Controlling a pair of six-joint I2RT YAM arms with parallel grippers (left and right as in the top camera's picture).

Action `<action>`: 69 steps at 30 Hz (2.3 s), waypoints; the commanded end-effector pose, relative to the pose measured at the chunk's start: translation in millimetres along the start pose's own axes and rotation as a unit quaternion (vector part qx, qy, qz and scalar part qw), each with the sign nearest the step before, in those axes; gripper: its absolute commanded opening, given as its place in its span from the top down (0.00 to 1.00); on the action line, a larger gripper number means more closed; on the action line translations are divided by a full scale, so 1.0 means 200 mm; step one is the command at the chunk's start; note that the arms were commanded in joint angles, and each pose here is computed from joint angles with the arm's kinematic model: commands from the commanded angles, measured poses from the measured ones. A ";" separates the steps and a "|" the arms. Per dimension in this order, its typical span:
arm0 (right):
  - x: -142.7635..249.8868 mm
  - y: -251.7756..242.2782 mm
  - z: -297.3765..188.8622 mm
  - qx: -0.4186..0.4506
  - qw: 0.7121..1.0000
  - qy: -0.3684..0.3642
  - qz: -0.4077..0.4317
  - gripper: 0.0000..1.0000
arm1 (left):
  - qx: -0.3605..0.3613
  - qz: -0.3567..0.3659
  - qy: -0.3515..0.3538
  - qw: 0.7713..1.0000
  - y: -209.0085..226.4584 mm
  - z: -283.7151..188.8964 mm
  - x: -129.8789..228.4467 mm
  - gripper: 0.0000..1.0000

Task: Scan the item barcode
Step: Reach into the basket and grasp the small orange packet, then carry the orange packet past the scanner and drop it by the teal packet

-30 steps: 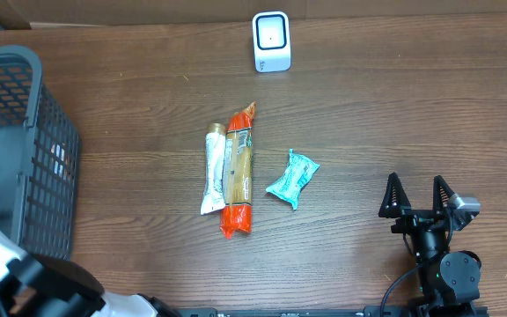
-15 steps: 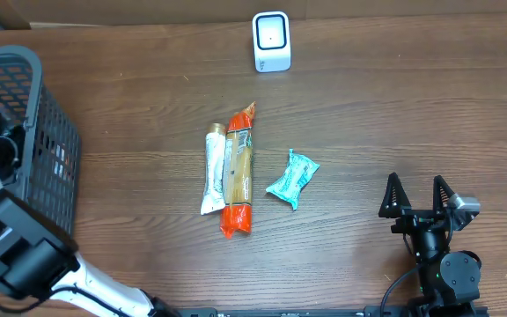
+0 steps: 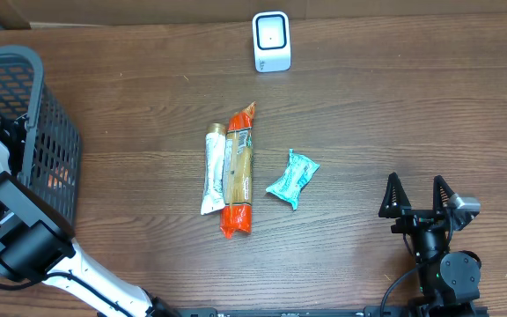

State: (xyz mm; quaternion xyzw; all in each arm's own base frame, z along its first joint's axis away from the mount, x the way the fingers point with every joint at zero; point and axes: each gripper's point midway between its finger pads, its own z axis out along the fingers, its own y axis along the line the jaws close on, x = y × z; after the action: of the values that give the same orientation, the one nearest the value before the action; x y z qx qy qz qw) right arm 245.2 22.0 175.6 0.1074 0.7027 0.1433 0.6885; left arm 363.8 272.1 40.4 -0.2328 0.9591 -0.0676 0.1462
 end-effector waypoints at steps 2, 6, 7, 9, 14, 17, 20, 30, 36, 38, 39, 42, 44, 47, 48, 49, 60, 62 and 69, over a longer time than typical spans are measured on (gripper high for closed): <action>0.01 0.00 0.00 -0.002 1.000 -0.001 0.002 0.00 | 0.000 0.012 0.005 1.000 -0.01 0.02 0.00 0.79; 0.01 0.00 0.00 -0.002 1.000 -0.001 0.002 0.00 | -0.016 0.006 0.008 1.000 0.02 0.01 0.01 0.67; 0.01 0.00 0.00 -0.002 1.000 -0.001 0.002 0.00 | -0.026 -0.002 0.011 1.000 0.04 0.01 0.02 0.66; 0.01 0.00 0.00 -0.002 1.000 -0.001 0.002 0.00 | -0.041 -0.008 0.018 0.999 0.06 0.01 0.03 0.71; 0.01 0.00 0.00 -0.002 1.000 -0.001 0.002 0.00 | -0.042 -0.017 0.016 0.999 0.07 0.01 0.03 0.96; 0.01 0.00 0.00 -0.002 1.000 -0.001 0.002 0.00 | -0.043 -0.018 0.011 0.999 0.07 -0.02 0.01 0.96; 0.01 0.00 0.00 -0.002 1.000 -0.001 0.002 0.00 | -0.048 -0.030 -0.008 0.998 0.06 -0.12 -0.08 0.96; 0.01 0.00 0.00 -0.002 1.000 -0.001 0.002 0.00 | -0.071 -0.044 -0.125 0.989 -0.05 -0.86 -0.44 0.96; 0.01 0.00 0.00 -0.002 1.000 -0.001 0.002 0.00 | -0.027 -0.016 -0.214 0.976 -0.31 -1.32 -0.50 0.96; 0.01 0.00 0.00 -0.002 1.000 -0.001 0.002 0.00 | 0.002 0.012 -0.248 0.969 -0.47 -1.50 -0.48 0.96; 0.01 0.00 0.00 -0.002 1.000 -0.001 0.002 0.00 | 0.007 0.019 -0.254 0.967 -0.50 -1.53 -0.47 0.96; 0.01 0.00 0.00 -0.002 1.000 -0.001 0.002 0.00 | 0.026 0.061 -0.288 0.955 -0.72 -1.70 -0.39 0.96; 0.01 0.00 0.00 -0.002 1.000 -0.001 0.002 0.00 | 0.038 0.094 -0.314 0.944 -0.87 -1.79 -0.36 0.96; 0.01 0.00 0.00 -0.002 1.000 -0.001 0.002 0.00 | 0.063 0.136 -0.322 0.935 -1.08 -1.84 -0.29 0.96; 0.01 0.00 0.00 -0.002 1.000 -0.001 0.002 0.00 | 0.072 0.152 -0.322 0.932 -1.16 -1.85 -0.26 0.96; 0.01 0.00 0.00 -0.002 1.000 -0.001 0.002 0.00 | 0.082 0.165 -0.322 0.929 -1.23 -1.86 -0.24 0.96; 0.01 0.00 0.00 -0.002 1.000 -0.001 0.002 0.00 | 0.169 0.293 -0.209 0.918 -2.01 -1.61 0.14 0.96; 0.01 0.00 0.00 -0.002 1.000 -0.001 0.002 0.00 | 0.163 0.314 -0.166 0.920 -2.12 -1.49 0.24 0.96; 0.01 0.00 0.00 -0.002 1.000 -0.001 0.002 0.00 | 0.134 0.378 -0.021 0.916 -2.44 -1.01 0.64 0.96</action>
State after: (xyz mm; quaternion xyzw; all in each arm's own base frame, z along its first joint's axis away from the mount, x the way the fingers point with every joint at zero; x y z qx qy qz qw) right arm 245.2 22.0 175.6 0.1074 0.7027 0.1433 0.6885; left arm 401.8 -181.4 331.3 0.1684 0.9417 -0.1497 0.2497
